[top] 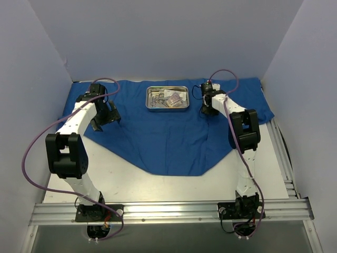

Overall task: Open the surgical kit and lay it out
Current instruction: Smooth out the surgical kit at the center of the board.

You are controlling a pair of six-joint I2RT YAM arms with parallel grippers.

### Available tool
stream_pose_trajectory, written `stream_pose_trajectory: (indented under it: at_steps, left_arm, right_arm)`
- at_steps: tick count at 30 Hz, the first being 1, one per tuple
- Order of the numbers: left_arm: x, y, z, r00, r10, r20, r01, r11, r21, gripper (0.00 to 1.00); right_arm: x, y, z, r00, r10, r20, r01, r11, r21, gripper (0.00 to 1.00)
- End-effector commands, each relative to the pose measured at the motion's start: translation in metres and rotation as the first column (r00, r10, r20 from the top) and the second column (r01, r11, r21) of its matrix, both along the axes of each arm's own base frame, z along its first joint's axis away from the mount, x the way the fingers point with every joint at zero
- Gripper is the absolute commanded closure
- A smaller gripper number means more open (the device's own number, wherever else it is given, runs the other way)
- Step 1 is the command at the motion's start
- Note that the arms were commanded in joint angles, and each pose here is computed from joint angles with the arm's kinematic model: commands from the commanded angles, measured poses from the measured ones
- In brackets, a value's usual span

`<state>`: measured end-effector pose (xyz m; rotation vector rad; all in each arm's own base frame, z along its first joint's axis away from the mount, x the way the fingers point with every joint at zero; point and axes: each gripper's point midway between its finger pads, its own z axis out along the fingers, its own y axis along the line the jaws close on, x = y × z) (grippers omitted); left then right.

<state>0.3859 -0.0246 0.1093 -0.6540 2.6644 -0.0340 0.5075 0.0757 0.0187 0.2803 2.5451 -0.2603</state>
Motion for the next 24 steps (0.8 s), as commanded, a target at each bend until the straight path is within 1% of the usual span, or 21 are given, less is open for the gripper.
stream_pose_trajectory:
  at_steps: [1, 2, 3, 5, 6, 8, 9, 11, 12, 16, 17, 18, 20, 21, 22, 23, 24]
  left_arm:
    - [0.005, -0.001, 0.022, 0.997, -0.014, 0.081, 0.015, 1.000, -0.001, 0.04]
    - [0.005, -0.001, 0.022, 0.997, -0.014, 0.082, 0.015, 1.000, -0.001, 0.04]
    - [0.005, -0.001, 0.022, 0.997, -0.015, 0.082, 0.015, 1.000, 0.001, 0.03]
    - [0.003, -0.001, 0.023, 0.997, -0.015, 0.082, 0.015, 1.000, 0.002, 0.03]
    - [0.002, -0.001, 0.022, 0.997, -0.015, 0.078, 0.015, 1.000, 0.002, 0.03]
    - [0.001, 0.000, 0.023, 0.997, -0.015, 0.081, 0.015, 1.000, 0.004, 0.03]
    - [0.001, 0.000, 0.023, 0.997, -0.015, 0.082, 0.015, 1.000, 0.004, 0.02]
    - [0.000, 0.001, 0.023, 0.997, -0.015, 0.078, 0.014, 1.000, 0.009, 0.02]
    - [-0.001, 0.001, 0.025, 0.997, -0.015, 0.081, 0.014, 1.000, 0.010, 0.02]
    - [-0.004, 0.005, 0.031, 0.996, -0.012, 0.087, 0.009, 1.000, 0.028, 0.02]
    - [-0.005, 0.006, 0.032, 0.996, -0.009, 0.090, 0.006, 0.999, 0.035, 0.02]
    - [-0.006, 0.007, 0.032, 0.996, -0.014, 0.088, 0.010, 0.999, 0.043, 0.02]
    - [-0.008, 0.012, 0.037, 0.995, -0.010, 0.095, 0.003, 0.998, 0.068, 0.02]
    - [-0.008, 0.014, 0.040, 0.995, -0.009, 0.098, 0.001, 0.997, 0.078, 0.02]
    - [-0.010, 0.015, 0.044, 0.995, -0.008, 0.104, -0.001, 0.996, 0.085, 0.02]
    - [-0.010, 0.017, 0.046, 0.994, -0.004, 0.109, -0.006, 0.996, 0.093, 0.02]
    - [-0.010, 0.018, 0.047, 0.994, -0.003, 0.113, -0.008, 0.995, 0.095, 0.02]
  right_arm:
    - [-0.008, -0.006, -0.015, 0.999, -0.003, -0.043, 0.002, 1.000, -0.024, 0.61]
    - [-0.010, -0.007, -0.016, 0.999, -0.005, -0.048, 0.004, 1.000, -0.023, 0.62]
    - [-0.010, -0.009, -0.017, 0.999, -0.009, -0.050, 0.008, 1.000, -0.026, 0.67]
    - [-0.011, -0.013, -0.015, 0.999, -0.015, -0.050, 0.013, 0.999, -0.030, 0.73]
    - [-0.011, -0.015, -0.011, 0.999, -0.020, -0.044, 0.018, 0.999, -0.033, 0.80]
    - [-0.011, -0.020, -0.005, 0.999, -0.028, -0.035, 0.026, 0.999, -0.047, 0.86]
    - [-0.010, -0.025, -0.001, 0.999, -0.037, -0.029, 0.035, 0.998, -0.046, 0.92]
    - [-0.011, -0.031, 0.004, 0.998, -0.051, -0.024, 0.050, 0.998, -0.048, 0.98]
    - [-0.011, -0.035, 0.009, 0.998, -0.059, -0.016, 0.058, 0.997, -0.050, 1.00]
    - [-0.018, -0.060, 0.026, 0.994, -0.112, 0.003, 0.112, 0.991, -0.068, 1.00]
    - [-0.019, -0.066, 0.037, 0.991, -0.129, 0.023, 0.131, 0.989, -0.064, 1.00]
    - [-0.029, -0.074, 0.035, 0.988, -0.151, 0.006, 0.151, 0.986, -0.070, 1.00]
    - [-0.041, -0.103, 0.048, 0.967, -0.255, 0.028, 0.256, 0.965, -0.049, 1.00]
    - [-0.052, -0.116, 0.047, 0.955, -0.295, 0.017, 0.296, 0.954, -0.055, 1.00]
    - [-0.072, -0.129, 0.038, 0.942, -0.336, -0.017, 0.334, 0.940, -0.075, 1.00]
    - [-0.085, -0.155, 0.050, 0.912, -0.409, 0.005, 0.408, 0.909, -0.078, 1.00]
    - [-0.098, -0.168, 0.050, 0.891, -0.454, 0.002, 0.453, 0.887, -0.090, 1.00]
